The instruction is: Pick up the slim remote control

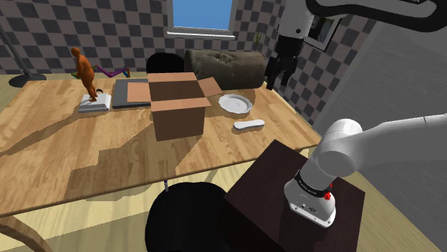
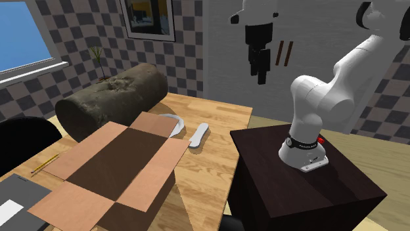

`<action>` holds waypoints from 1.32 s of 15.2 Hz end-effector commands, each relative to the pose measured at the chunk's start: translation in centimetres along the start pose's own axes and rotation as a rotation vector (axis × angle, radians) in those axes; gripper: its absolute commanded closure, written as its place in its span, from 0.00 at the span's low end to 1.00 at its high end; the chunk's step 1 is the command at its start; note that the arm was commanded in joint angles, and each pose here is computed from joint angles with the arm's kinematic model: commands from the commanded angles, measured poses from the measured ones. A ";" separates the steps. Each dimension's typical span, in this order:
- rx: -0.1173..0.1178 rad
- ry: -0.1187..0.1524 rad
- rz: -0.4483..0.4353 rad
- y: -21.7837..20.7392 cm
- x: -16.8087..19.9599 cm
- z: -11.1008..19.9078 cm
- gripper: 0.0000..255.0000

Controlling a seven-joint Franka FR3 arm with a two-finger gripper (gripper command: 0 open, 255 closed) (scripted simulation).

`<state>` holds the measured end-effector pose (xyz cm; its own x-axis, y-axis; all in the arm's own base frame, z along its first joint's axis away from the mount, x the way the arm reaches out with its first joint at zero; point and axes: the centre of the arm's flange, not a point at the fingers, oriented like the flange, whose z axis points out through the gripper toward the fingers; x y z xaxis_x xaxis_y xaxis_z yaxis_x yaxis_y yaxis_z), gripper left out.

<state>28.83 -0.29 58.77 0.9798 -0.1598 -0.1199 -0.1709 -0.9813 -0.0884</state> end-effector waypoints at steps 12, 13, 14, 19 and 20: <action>-0.035 0.015 -0.328 9.3 3.1 10.2 0.00; -0.038 0.016 -0.358 10.1 3.5 11.1 0.00; -0.042 0.017 -0.388 10.9 4.0 12.0 0.00; -0.058 0.024 -0.537 14.6 6.6 16.4 0.00; -0.061 0.026 -0.567 15.3 7.2 17.3 0.00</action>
<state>31.25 -14.16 40.45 0.9316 0.3596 -0.0528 0.3550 -0.9315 -0.0788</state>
